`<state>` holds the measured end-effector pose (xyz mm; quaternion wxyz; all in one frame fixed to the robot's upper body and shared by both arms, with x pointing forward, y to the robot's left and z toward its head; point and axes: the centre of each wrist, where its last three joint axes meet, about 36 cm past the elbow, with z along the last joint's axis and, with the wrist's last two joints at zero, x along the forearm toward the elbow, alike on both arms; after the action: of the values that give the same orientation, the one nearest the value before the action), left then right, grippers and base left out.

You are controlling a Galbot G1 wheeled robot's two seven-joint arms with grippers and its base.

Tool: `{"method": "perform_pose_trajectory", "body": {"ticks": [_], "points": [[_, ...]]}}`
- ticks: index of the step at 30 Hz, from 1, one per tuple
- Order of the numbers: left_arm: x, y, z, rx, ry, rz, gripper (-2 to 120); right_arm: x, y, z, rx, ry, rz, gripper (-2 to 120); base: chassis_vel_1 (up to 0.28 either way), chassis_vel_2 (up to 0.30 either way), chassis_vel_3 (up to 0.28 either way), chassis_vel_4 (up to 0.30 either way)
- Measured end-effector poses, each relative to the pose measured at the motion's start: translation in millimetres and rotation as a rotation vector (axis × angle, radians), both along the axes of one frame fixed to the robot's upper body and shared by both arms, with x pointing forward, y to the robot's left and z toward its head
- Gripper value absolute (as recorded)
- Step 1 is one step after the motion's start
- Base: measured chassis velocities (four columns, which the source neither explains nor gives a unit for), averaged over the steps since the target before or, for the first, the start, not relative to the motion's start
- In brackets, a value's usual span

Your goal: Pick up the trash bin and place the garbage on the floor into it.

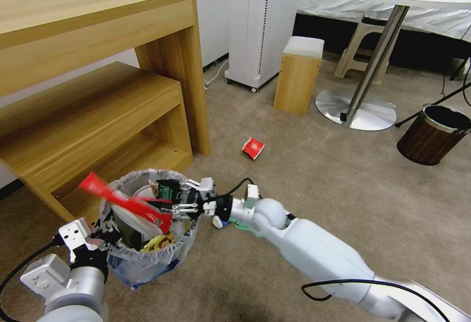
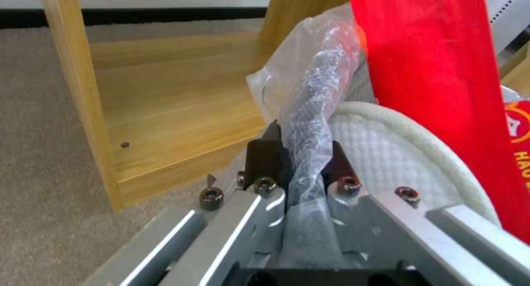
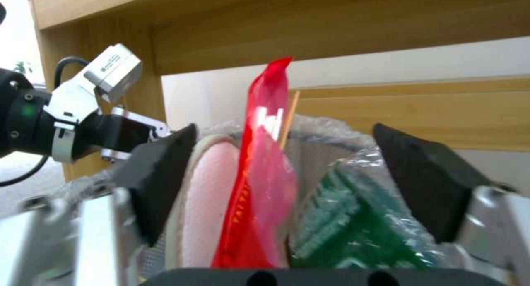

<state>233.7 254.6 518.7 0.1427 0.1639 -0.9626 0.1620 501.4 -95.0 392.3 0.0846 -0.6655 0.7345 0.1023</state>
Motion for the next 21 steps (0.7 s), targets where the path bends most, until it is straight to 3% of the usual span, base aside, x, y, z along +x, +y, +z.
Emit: {"method": "perform_pose_trajectory", "body": {"ticks": [1,4,10,11,12,13,14,17,18,21], "points": [[0.0,0.1,0.0,0.001,0.001,0.0,3,-0.4,-6.9,3.4,0.001,-0.008,-0.009,94,0.0,0.0,0.0,0.0],[0.1,1.3,0.4,0.004,-0.001,0.001,3,-1.5,-18.3,10.4,0.01,-0.017,-0.035,99,0.0,0.0,0.0,0.0],[3.1,8.1,4.6,0.004,-0.021,0.012,3,-11.6,-39.1,27.4,0.038,0.002,-0.157,100,0.0,0.0,0.0,0.0],[3.8,8.9,5.4,0.001,-0.024,0.013,3,-21.2,-58.4,38.2,0.008,0.021,-0.295,100,0.0,0.0,0.0,0.0],[3.8,8.7,5.3,0.0,-0.023,0.013,3,-24.4,-64.3,40.1,-0.013,0.023,-0.342,100,0.0,0.0,0.0,0.0],[3.9,7.4,5.0,-0.006,-0.023,0.011,3,-36.3,-82.5,42.7,-0.093,0.044,-0.472,100,0.0,0.0,0.0,0.0],[3.9,7.4,5.0,-0.006,-0.023,0.011,3,-36.3,-82.5,42.7,-0.093,0.044,-0.472,100,0.0,0.0,0.0,0.0],[4.2,5.3,4.6,-0.015,-0.024,0.007,3,-63.9,-107.1,36.9,-0.201,0.165,-0.666,100,0.0,0.0,0.0,0.0],[4.2,5.3,4.6,-0.015,-0.024,0.007,3,-63.9,-107.1,36.9,-0.201,0.165,-0.666,100,0.0,0.0,0.0,0.0],[4.1,5.1,4.5,-0.021,-0.024,0.007,3,-79.0,-130.6,25.4,-0.289,0.24,-0.817,100,0.0,0.0,0.0,0.0]]}}
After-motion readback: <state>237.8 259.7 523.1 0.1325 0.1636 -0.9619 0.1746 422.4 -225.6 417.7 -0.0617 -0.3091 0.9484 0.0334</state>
